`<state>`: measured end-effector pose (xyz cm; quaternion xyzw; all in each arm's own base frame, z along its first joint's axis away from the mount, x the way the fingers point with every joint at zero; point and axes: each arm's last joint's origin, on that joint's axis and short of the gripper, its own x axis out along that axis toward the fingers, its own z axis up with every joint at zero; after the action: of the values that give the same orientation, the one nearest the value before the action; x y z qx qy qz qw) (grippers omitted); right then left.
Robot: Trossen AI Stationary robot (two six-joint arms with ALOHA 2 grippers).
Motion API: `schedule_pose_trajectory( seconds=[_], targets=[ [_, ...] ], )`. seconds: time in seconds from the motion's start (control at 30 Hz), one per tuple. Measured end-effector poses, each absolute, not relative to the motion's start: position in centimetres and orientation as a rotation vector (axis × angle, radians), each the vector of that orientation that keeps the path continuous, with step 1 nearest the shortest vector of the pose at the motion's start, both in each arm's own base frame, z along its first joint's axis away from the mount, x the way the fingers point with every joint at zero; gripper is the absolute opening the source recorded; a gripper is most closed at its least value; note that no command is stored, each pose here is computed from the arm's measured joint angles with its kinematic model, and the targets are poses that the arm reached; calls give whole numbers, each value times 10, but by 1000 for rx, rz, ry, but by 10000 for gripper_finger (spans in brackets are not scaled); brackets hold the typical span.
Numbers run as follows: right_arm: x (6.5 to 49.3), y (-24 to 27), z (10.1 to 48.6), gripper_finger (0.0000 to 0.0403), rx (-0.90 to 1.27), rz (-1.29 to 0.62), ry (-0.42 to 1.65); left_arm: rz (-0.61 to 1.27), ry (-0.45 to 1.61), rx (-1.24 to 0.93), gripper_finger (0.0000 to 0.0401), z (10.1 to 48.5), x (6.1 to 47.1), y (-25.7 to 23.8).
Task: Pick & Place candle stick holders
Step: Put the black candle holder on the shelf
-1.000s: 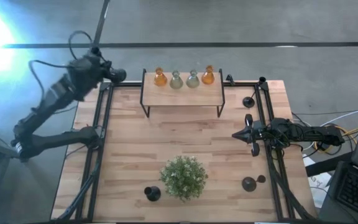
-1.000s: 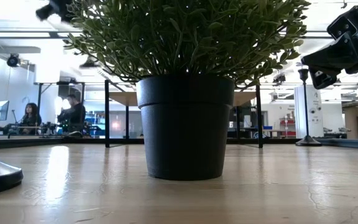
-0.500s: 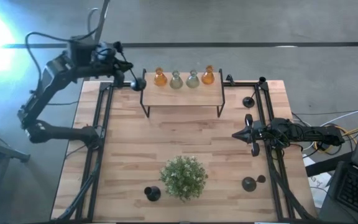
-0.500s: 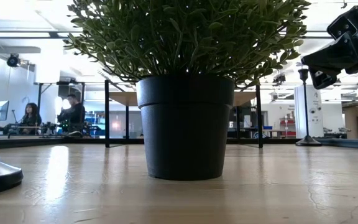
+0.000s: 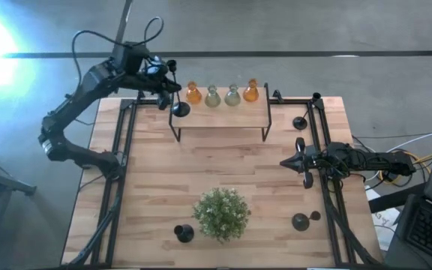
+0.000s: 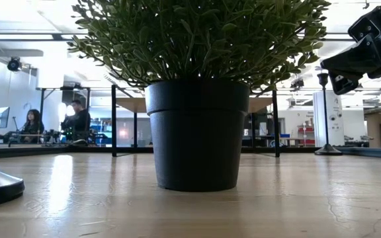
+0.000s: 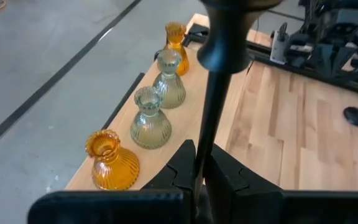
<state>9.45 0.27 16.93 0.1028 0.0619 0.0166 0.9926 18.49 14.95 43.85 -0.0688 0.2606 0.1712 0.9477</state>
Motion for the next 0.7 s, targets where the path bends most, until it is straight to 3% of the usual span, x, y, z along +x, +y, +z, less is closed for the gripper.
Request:
schedule_pose_trajectory(
  seconds=[0.4, 0.7],
  targets=[
    [94, 3, 169, 8, 206, 33, 124, 358, 509, -120, 18, 378, 199, 162],
    [94, 3, 169, 8, 206, 34, 123, 437, 563, -106, 18, 357, 195, 162]
  ],
)
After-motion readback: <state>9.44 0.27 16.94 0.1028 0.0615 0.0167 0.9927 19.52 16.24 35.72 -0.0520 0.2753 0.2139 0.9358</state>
